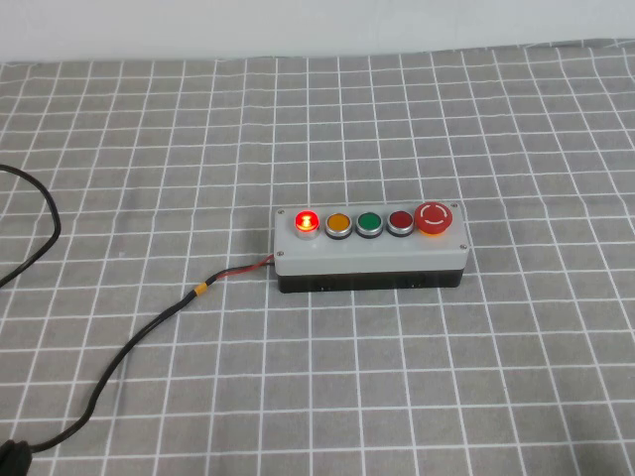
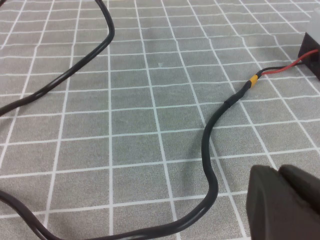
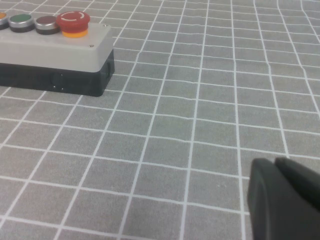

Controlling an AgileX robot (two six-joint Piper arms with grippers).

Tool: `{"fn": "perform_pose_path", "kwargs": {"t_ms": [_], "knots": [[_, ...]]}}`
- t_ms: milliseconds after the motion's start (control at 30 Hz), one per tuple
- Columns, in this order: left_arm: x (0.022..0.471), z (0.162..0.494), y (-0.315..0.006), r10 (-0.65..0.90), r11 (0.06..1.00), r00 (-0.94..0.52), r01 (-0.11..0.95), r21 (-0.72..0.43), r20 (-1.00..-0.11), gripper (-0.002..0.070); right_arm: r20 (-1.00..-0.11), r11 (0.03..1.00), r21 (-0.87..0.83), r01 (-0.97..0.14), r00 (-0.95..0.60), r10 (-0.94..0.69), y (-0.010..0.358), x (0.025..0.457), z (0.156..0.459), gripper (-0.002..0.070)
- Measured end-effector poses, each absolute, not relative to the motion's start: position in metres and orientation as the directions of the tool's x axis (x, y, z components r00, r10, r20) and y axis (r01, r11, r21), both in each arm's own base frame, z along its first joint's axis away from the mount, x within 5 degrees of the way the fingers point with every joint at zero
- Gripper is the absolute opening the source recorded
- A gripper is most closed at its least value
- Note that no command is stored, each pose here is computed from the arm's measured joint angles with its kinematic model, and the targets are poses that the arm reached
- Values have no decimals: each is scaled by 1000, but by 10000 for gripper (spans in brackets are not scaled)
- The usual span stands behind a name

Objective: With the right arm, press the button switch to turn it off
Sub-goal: 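Press the lit red button on the button box to turn it off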

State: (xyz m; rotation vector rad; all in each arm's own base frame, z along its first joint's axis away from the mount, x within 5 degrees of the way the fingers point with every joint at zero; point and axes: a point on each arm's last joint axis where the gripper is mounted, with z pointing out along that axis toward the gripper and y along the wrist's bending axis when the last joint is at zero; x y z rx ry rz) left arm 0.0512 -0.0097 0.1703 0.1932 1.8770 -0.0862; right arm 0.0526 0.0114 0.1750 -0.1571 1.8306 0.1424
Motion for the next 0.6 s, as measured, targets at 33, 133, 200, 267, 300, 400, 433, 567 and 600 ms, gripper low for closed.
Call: {"fn": "perform_pose_path", "kwargs": {"t_ms": [33,133,200,267,300,400,433,567,600], "knots": [[51,170,-10,90,984,-299,177,38,-950,-3,-965,983,15,-182,-259,-33,11,53,175,-17],[51,170,-10,90,984,-299,177,38,-950,-3,-965,983,15,-182,-259,-33,11,53,175,-17],[51,170,-10,90,984,-299,177,38,-950,-3,-965,983,15,-182,-259,-33,11,53,175,-17],[51,170,-10,90,984,-299,177,38,-950,-3,-965,983,15,-182,-259,-33,11,53,175,-17],[51,170,-10,90,984,-299,177,38,-950,-3,-965,983,15,-182,-259,-33,11,53,175,-17],[51,170,-10,90,984,-299,177,38,-950,-3,-965,983,15,-182,-259,-33,11,53,175,-17],[51,170,-10,90,984,-299,177,38,-950,-3,-965,983,15,-182,-259,-33,11,53,175,-17],[51,170,-10,90,984,-299,177,38,-950,-3,-965,983,15,-182,-259,-33,11,53,175,-17],[51,170,-10,90,984,-299,177,38,-950,-3,-965,983,15,-182,-259,-33,11,53,175,-17]]}}
